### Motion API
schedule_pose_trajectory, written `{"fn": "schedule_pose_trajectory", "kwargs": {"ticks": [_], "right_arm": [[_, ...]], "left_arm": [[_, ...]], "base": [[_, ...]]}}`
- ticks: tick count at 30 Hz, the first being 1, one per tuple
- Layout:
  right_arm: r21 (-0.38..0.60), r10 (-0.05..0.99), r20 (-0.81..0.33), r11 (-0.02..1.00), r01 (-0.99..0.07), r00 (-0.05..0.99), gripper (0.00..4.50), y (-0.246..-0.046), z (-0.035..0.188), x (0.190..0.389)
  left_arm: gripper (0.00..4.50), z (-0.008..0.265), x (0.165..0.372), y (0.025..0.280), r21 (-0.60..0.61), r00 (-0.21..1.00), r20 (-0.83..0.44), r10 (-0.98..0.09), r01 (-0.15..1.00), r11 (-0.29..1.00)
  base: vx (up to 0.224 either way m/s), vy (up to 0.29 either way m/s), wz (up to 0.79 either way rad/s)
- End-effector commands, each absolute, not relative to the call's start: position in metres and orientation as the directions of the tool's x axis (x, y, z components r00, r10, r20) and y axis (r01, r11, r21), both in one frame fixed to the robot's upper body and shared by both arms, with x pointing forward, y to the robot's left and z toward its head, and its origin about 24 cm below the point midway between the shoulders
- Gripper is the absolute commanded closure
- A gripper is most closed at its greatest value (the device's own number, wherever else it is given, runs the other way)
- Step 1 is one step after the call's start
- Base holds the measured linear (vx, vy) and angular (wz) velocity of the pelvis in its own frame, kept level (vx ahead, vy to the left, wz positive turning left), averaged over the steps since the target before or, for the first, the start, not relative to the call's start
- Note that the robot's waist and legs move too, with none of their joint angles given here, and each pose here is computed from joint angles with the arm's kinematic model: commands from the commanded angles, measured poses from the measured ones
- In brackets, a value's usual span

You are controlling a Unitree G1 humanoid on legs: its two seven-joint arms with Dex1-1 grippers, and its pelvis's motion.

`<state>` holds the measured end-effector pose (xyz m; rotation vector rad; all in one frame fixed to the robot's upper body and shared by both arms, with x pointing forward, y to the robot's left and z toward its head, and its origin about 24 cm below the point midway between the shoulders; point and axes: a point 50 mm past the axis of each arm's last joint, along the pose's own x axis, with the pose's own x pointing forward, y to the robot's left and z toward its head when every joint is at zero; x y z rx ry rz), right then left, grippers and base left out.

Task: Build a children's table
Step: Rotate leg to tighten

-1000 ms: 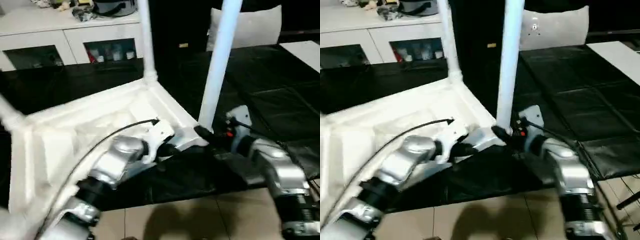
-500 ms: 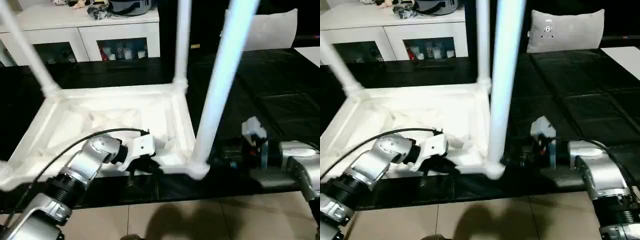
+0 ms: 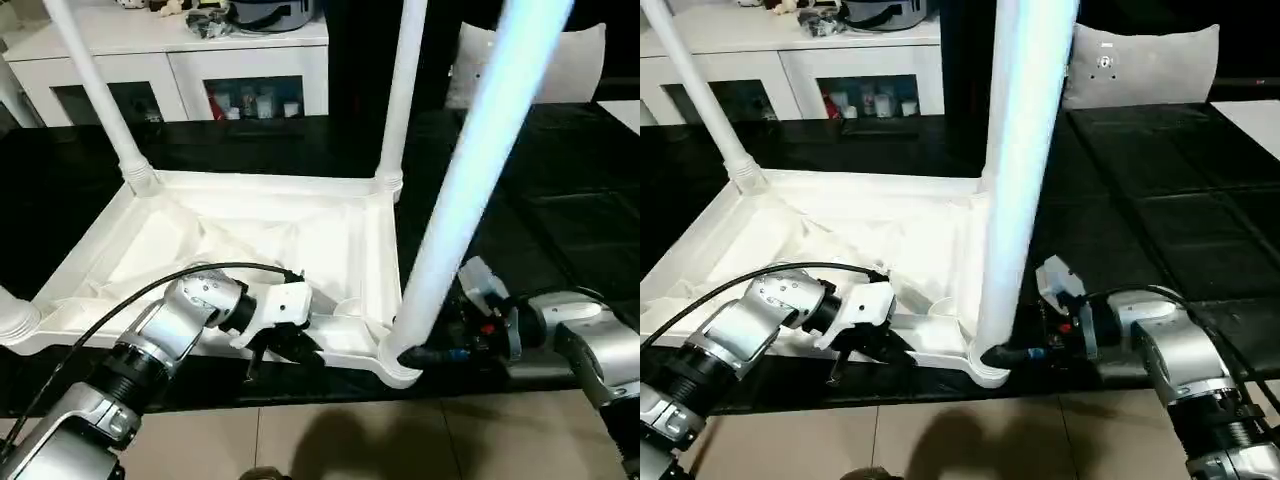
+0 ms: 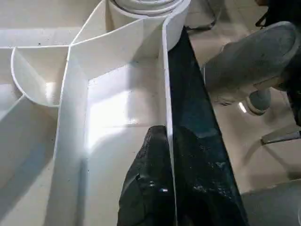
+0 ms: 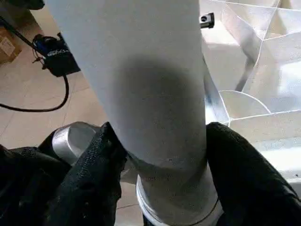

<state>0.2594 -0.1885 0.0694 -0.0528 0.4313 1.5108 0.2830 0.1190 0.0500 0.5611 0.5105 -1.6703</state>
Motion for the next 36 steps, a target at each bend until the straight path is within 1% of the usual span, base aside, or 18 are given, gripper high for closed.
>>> {"fn": "schedule_pose_trajectory", "kwargs": {"ticks": [1,3,6,8,11,12,13,15,18,19,21,23,24,26,29,31,34,36], "right_arm": [[0.243,0.956,-0.289,0.029,-0.970,-0.043,2.18,-0.186,0.073,0.255],[0.252,0.959,-0.279,0.022,-0.967,-0.051,2.38,-0.186,0.073,0.252],[0.277,0.972,-0.232,0.034,-0.960,-0.033,2.43,-0.179,0.072,0.247],[0.277,0.974,-0.228,0.072,-0.958,0.007,2.47,-0.176,0.071,0.249],[0.276,0.931,-0.265,0.323,-0.905,0.251,2.48,-0.159,0.059,0.268],[0.276,0.931,-0.265,0.323,-0.905,0.251,2.48,-0.159,0.059,0.268],[0.266,0.901,-0.281,0.403,-0.876,0.329,2.48,-0.154,0.055,0.275],[0.274,0.781,-0.328,0.617,-0.738,0.531,2.48,-0.138,0.047,0.295],[0.279,0.750,-0.340,0.657,-0.700,0.568,2.49,-0.134,0.046,0.299],[0.264,0.663,-0.362,0.747,-0.610,0.655,2.49,-0.125,0.043,0.310],[0.260,0.620,-0.367,0.784,-0.563,0.693,2.49,-0.121,0.042,0.315],[0.215,0.521,-0.341,0.854,-0.474,0.782,2.49,-0.114,0.041,0.325],[0.219,0.517,-0.334,0.856,-0.469,0.788,2.49,-0.111,0.041,0.326],[0.241,0.521,-0.316,0.852,-0.464,0.793,1.82,-0.107,0.042,0.326],[0.273,0.542,-0.268,0.835,-0.477,0.796,1.74,-0.104,0.047,0.325],[0.256,0.555,-0.245,0.828,-0.499,0.795,1.43,-0.110,0.050,0.323],[0.224,0.594,-0.225,0.803,-0.552,0.772,1.33,-0.122,0.052,0.319],[0.163,0.639,-0.211,0.769,-0.618,0.739,0.98,-0.139,0.057,0.315]], "left_arm": [[4.50,0.047,0.279,0.113,-0.051,-0.206,-0.634,-0.746,0.973,-0.225],[4.50,0.046,0.279,0.113,-0.056,-0.193,-0.624,-0.757,0.978,-0.203],[4.50,0.046,0.280,0.110,-0.077,-0.121,-0.581,-0.804,0.993,-0.095],[4.50,0.046,0.281,0.108,-0.080,-0.097,-0.563,-0.821,0.995,-0.063],[4.50,0.046,0.285,0.096,-0.109,0.019,-0.525,-0.851,0.990,0.089],[4.50,0.046,0.285,0.096,-0.109,0.019,-0.525,-0.851,0.990,0.089],[4.50,0.047,0.287,0.092,-0.118,0.053,-0.513,-0.857,0.984,0.132],[4.50,0.050,0.294,0.078,-0.148,0.174,-0.486,-0.857,0.949,0.277],[4.50,0.051,0.297,0.074,-0.152,0.205,-0.483,-0.851,0.938,0.312],[4.50,0.053,0.305,0.065,-0.151,0.290,-0.475,-0.831,0.903,0.401],[4.50,0.054,0.310,0.061,-0.152,0.332,-0.468,-0.819,0.883,0.444],[4.50,0.059,0.324,0.051,-0.137,0.476,-0.439,-0.762,0.803,0.580],[4.50,0.061,0.327,0.049,-0.124,0.508,-0.433,-0.745,0.785,0.607],[4.50,0.063,0.328,0.044,-0.119,0.532,-0.424,-0.733,0.769,0.628],[4.50,0.063,0.324,0.040,-0.098,0.512,-0.427,-0.745,0.793,0.601],[4.50,0.063,0.321,0.043,-0.076,0.482,-0.421,-0.768,0.825,0.560],[4.50,0.061,0.318,0.051,-0.004,0.426,-0.438,-0.791,0.879,0.476],[4.50,0.058,0.318,0.062,-0.007,0.410,-0.452,-0.792,0.886,0.463]], "base": [[0.000,0.000,0.00],[0.000,0.000,0.00],[0.000,0.000,0.00],[0.000,0.000,0.00],[0.000,0.000,0.00],[0.000,0.000,0.00],[0.000,0.000,0.00],[0.000,0.000,0.00],[0.000,0.000,0.00],[0.000,0.000,0.00],[0.000,0.000,0.00],[0.000,0.000,0.00],[0.000,0.000,0.00],[0.000,0.000,0.00],[0.000,0.000,0.00],[0.000,0.000,0.00],[0.000,0.000,0.00],[0.000,0.000,0.00]]}}
